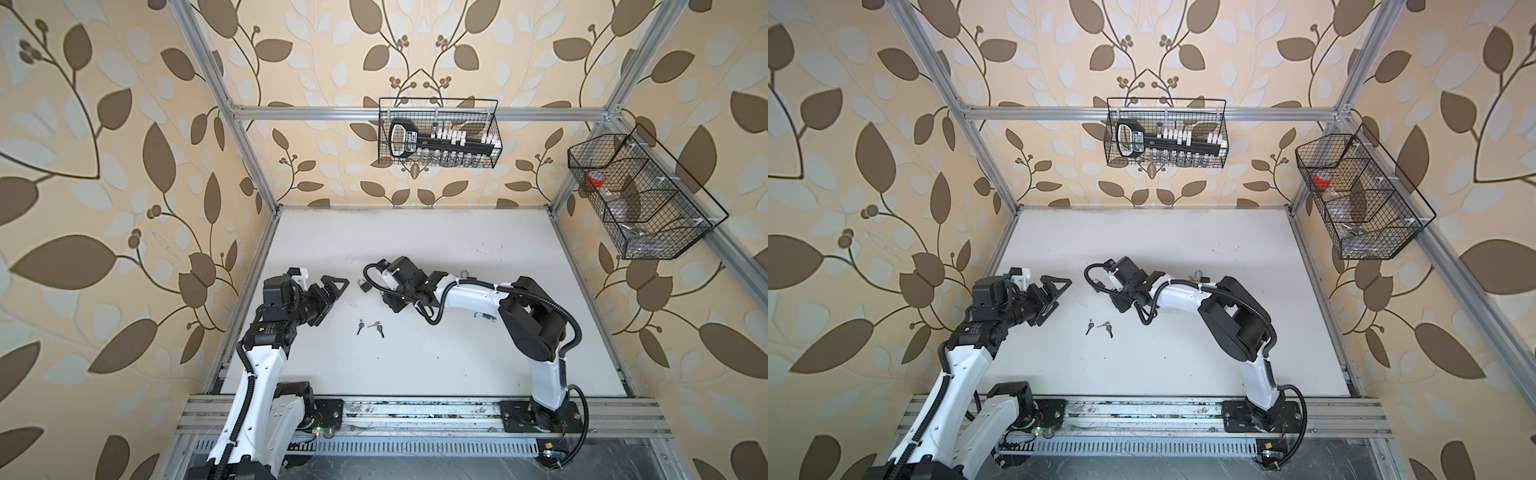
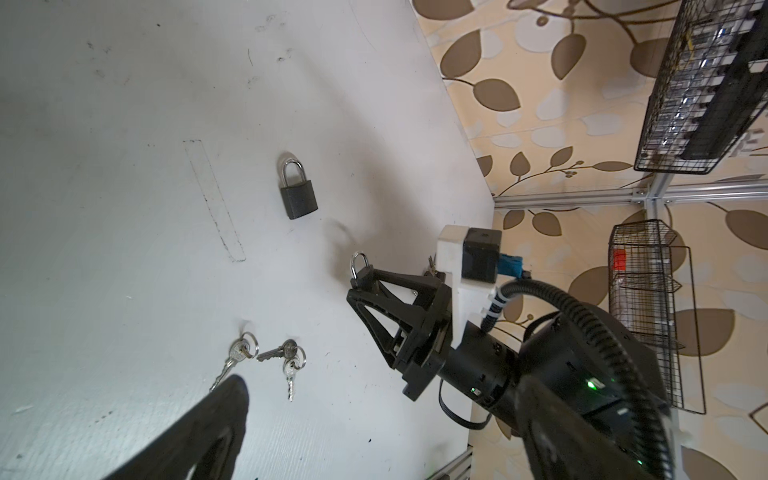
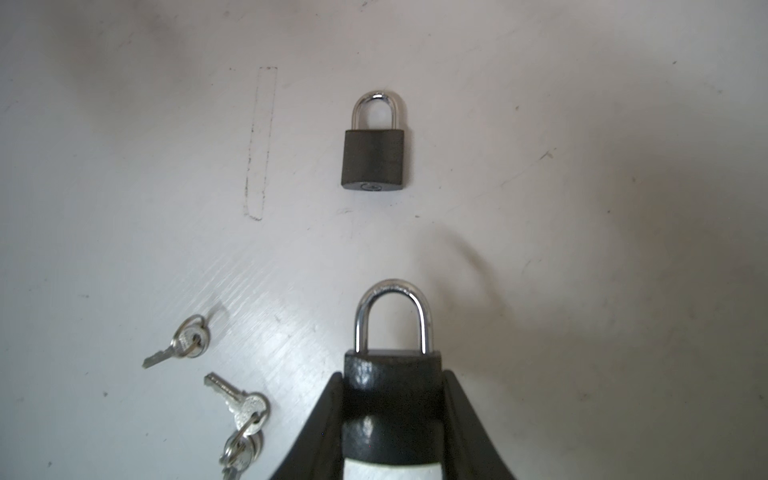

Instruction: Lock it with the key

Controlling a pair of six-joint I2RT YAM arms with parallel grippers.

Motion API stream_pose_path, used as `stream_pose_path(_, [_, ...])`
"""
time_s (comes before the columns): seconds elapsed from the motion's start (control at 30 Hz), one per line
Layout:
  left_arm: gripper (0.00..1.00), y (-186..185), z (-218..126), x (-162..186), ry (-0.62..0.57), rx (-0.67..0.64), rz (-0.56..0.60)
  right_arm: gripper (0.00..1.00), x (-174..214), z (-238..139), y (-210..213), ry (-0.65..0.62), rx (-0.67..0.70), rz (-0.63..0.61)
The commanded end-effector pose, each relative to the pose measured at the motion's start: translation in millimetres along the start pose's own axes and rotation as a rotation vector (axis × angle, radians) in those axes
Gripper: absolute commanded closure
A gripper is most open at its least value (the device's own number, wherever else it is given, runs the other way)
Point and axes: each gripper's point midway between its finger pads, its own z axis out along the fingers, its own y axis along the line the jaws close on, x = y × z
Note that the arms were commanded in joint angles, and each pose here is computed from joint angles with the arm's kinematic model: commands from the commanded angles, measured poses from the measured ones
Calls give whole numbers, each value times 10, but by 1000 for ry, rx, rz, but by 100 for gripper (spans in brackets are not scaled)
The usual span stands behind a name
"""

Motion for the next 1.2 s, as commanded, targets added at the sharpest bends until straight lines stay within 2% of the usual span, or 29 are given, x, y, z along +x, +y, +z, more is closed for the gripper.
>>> stream_pose_path(0.0, [1, -174, -40, -43, 3, 115, -1, 100, -118, 60, -70, 11, 23, -15])
stream_pose_path(0.1, [1, -193, -59, -74, -1, 151, -3, 100, -147, 146, -102, 32, 30, -26])
stream_pose_path(0.5, [1, -212, -125, -100, -5, 156, -6, 100, -123, 395, -66, 98, -2, -38])
stream_pose_path(1.17, [1, -245, -137, -99, 4, 163, 2, 91, -40, 570, -224, 127, 32, -23])
